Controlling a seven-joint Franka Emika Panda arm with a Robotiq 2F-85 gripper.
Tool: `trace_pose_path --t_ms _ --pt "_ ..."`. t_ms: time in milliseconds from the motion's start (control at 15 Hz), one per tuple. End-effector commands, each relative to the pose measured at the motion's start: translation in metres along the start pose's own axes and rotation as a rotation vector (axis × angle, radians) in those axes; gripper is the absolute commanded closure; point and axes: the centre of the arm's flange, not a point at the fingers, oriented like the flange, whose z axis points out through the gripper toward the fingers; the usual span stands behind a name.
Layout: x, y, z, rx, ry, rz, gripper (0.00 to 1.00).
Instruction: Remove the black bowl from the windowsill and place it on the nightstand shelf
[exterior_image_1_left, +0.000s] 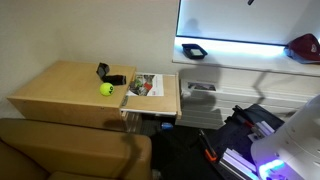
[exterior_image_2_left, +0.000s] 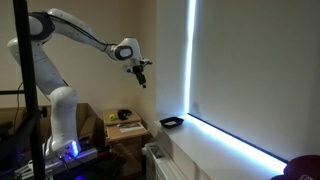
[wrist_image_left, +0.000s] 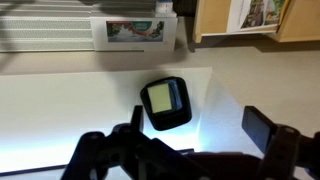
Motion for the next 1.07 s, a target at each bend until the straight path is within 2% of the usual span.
trace_pose_path --t_ms 0,133,333,467,533,800,1000 --pt "0.008 0.006 0.009 -0.014 0.001 0.051 0.0" --pt "0.019 0.014 0.016 -0.031 -0.001 0.107 0.0" --pt "0.022 0.014 0.011 -0.029 0.011 0.122 0.0" --pt "0.034 0.004 0.055 -0.132 -0.006 0.142 0.0" --pt "0.04 -0.002 0.072 -0.136 -0.021 0.165 0.0" --pt "0.068 -0.022 0.136 -0.162 0.007 0.282 0.0" --pt "0.09 -0.01 0.182 -0.219 0.018 0.406 0.0"
